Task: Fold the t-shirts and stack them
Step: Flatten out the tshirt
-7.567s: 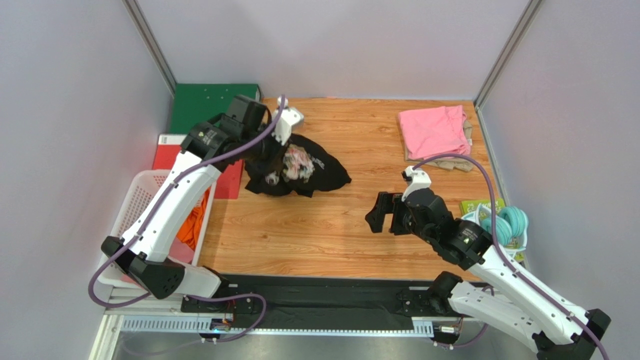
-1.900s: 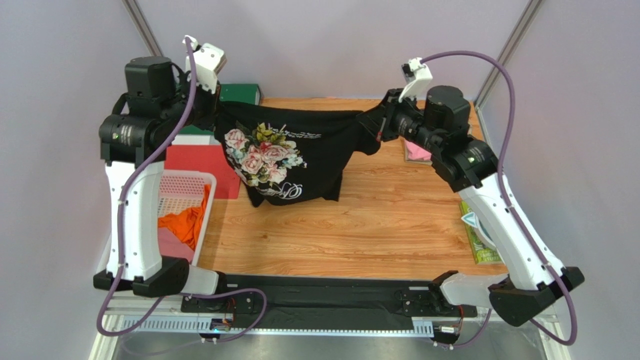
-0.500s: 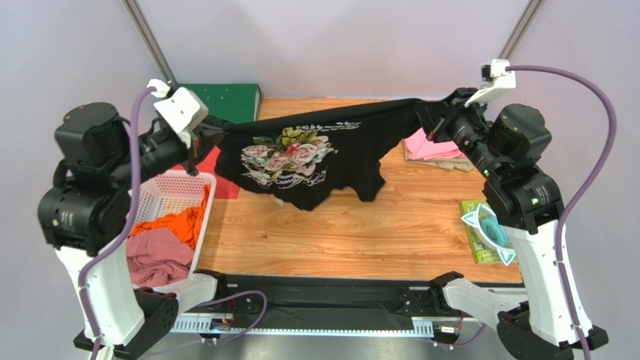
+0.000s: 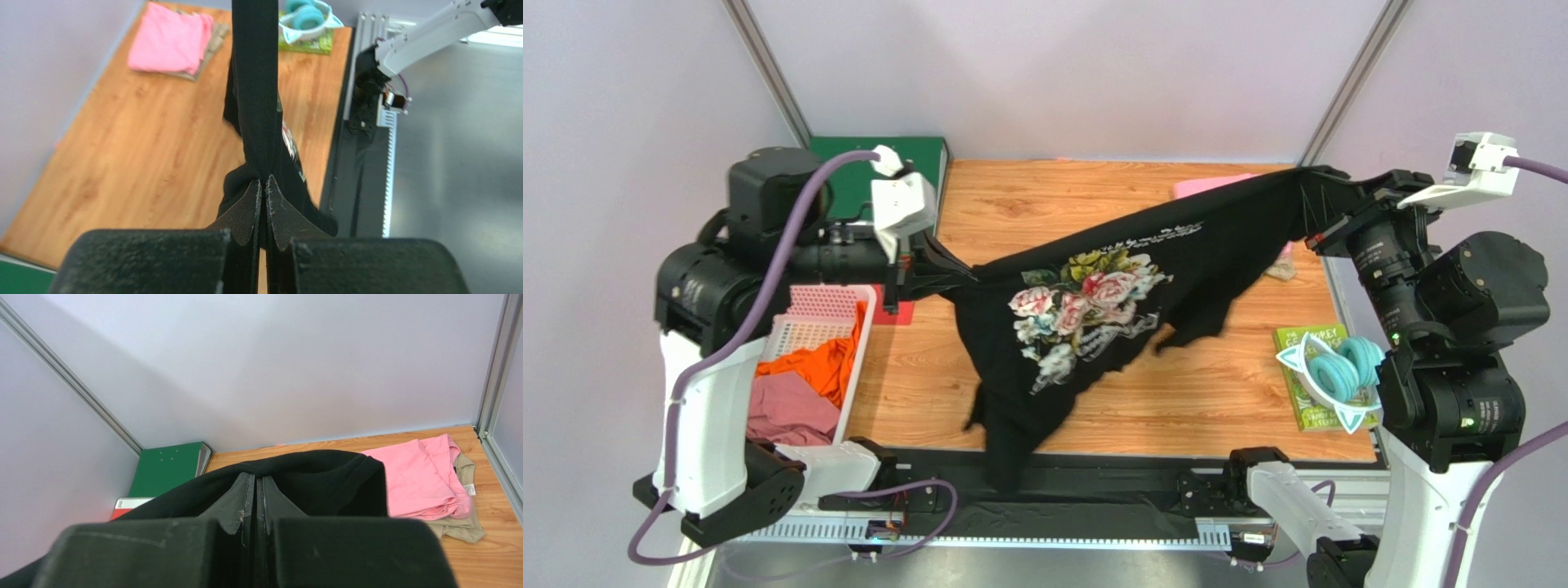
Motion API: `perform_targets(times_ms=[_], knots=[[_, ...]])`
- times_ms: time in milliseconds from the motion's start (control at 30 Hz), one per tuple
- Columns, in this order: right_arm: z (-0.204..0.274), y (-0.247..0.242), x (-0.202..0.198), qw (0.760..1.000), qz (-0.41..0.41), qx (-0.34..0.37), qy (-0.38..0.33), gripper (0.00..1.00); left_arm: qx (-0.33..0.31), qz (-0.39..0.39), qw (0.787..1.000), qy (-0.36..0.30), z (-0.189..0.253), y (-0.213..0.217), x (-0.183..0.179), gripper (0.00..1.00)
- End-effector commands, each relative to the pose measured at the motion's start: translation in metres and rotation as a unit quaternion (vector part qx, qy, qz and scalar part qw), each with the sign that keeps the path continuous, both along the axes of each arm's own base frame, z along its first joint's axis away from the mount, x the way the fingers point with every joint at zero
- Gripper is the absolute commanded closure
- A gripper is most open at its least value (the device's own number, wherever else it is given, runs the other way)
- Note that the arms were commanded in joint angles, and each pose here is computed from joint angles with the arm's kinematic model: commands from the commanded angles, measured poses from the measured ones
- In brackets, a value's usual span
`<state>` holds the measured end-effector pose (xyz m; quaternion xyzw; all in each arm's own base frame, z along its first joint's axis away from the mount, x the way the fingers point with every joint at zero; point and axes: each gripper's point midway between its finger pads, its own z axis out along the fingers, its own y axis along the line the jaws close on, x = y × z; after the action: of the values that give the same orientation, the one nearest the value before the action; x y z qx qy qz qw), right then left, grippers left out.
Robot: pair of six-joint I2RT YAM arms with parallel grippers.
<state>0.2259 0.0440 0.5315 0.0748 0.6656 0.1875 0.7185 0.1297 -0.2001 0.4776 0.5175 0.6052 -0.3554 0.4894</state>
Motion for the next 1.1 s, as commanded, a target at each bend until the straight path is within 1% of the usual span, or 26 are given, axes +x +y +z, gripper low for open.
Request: perform_targets(times_ms=[0, 67, 100, 133, 167, 200, 233, 267, 333, 367, 400, 433, 467, 533, 567, 600, 733, 767, 800, 833, 867, 900, 933, 967, 1000, 1067], knots=[[-0.007, 0.006, 0.029, 0.999, 0.014, 0.012, 0.03, 1.0, 0.075, -0.012, 0.993, 0.087, -0.05, 0.018, -0.036, 1.0], [-0.02, 0.023, 0.05, 0.996, 0.058, 0.031, 0.056, 1.0, 0.094, -0.007, 0.992, 0.086, -0.061, 0.025, -0.039, 1.0], [-0.042, 0.04, 0.071, 0.989, 0.101, 0.054, 0.097, 1.0, 0.117, -0.002, 0.988, 0.096, -0.078, 0.029, -0.036, 1.0], [-0.052, 0.048, 0.081, 0.984, 0.12, 0.065, 0.111, 1.0, 0.122, 0.001, 0.989, 0.088, -0.085, 0.035, -0.041, 1.0], [-0.051, 0.058, 0.092, 0.982, 0.144, 0.072, 0.1, 1.0, 0.133, 0.004, 0.987, 0.092, -0.096, 0.038, -0.041, 1.0], [-0.068, 0.068, 0.108, 0.976, 0.163, 0.08, 0.122, 1.0, 0.16, 0.013, 0.981, 0.107, -0.121, 0.041, -0.036, 1.0], [-0.079, 0.074, 0.118, 0.974, 0.169, 0.08, 0.132, 1.0, 0.166, 0.019, 0.981, 0.099, -0.13, 0.048, -0.041, 1.0], [-0.095, 0.089, 0.135, 0.969, 0.184, 0.072, 0.15, 1.0, 0.194, 0.021, 0.972, 0.129, -0.161, 0.052, -0.041, 1.0], [-0.11, 0.105, 0.154, 0.964, 0.197, 0.057, 0.168, 1.0, 0.217, 0.033, 0.967, 0.126, -0.188, 0.062, -0.042, 1.0], [-0.121, 0.119, 0.161, 0.958, 0.214, 0.053, 0.183, 1.0, 0.245, 0.03, 0.955, 0.164, -0.221, 0.067, -0.047, 1.0], [-0.15, 0.132, 0.181, 0.948, 0.224, 0.049, 0.219, 1.0, 0.253, 0.035, 0.953, 0.164, -0.235, 0.071, -0.048, 1.0], [-0.157, 0.149, 0.185, 0.943, 0.242, 0.036, 0.224, 1.0, 0.266, 0.031, 0.95, 0.16, -0.249, 0.074, -0.048, 1.0], [-0.188, 0.161, 0.202, 0.934, 0.246, 0.029, 0.257, 1.0, 0.299, 0.055, 0.939, 0.161, -0.273, 0.085, -0.041, 1.0], [-0.202, 0.188, 0.208, 0.925, 0.267, 0.014, 0.271, 1.0, 0.309, 0.076, 0.936, 0.148, -0.286, 0.093, -0.038, 1.0], [-0.224, 0.197, 0.22, 0.919, 0.268, 0.003, 0.29, 1.0, 0.307, 0.076, 0.937, 0.146, -0.284, 0.093, -0.038, 1.0], [-0.23, 0.205, 0.223, 0.917, 0.27, -0.003, 0.295, 1.0, 0.306, 0.076, 0.938, 0.142, -0.281, 0.092, -0.037, 1.0], [-0.244, 0.235, 0.24, 0.908, 0.287, -0.004, 0.305, 1.0, 0.321, 0.105, 0.935, 0.11, -0.262, 0.097, -0.016, 1.0], [-0.239, 0.241, 0.242, 0.907, 0.296, -0.002, 0.3, 1.0, 0.316, 0.11, 0.937, 0.103, -0.253, 0.097, -0.013, 1.0], [-0.239, 0.244, 0.243, 0.905, 0.298, -0.003, 0.303, 0.96, 0.314, 0.106, 0.937, 0.111, -0.251, 0.094, -0.012, 1.0], [-0.256, 0.248, 0.24, 0.895, 0.298, -0.008, 0.331, 0.77, 0.308, 0.102, 0.939, 0.111, -0.244, 0.092, -0.012, 1.0], [-0.26, 0.248, 0.239, 0.894, 0.295, -0.015, 0.338, 0.4, 0.301, 0.092, 0.941, 0.123, -0.242, 0.088, -0.017, 0.93], [-0.27, 0.246, 0.235, 0.889, 0.293, -0.028, 0.351, 0.24, 0.299, 0.087, 0.942, 0.129, -0.24, 0.085, -0.017, 0.69], [-0.271, 0.245, 0.229, 0.889, 0.291, -0.035, 0.353, 0.04, 0.291, 0.086, 0.945, 0.125, -0.232, 0.084, -0.018, 0.55], [-0.279, 0.239, 0.228, 0.891, 0.275, -0.044, 0.359, 0.0, 0.285, 0.082, 0.946, 0.127, -0.229, 0.082, -0.019, 0.46], [-0.297, 0.233, 0.223, 0.887, 0.265, -0.051, 0.374, 0.0, 0.281, 0.082, 0.948, 0.123, -0.224, 0.081, -0.019, 0.33], [-0.298, 0.214, 0.219, 0.897, 0.228, -0.067, 0.373, 0.0, 0.269, 0.082, 0.953, 0.11, -0.211, 0.079, -0.019, 0.25]])
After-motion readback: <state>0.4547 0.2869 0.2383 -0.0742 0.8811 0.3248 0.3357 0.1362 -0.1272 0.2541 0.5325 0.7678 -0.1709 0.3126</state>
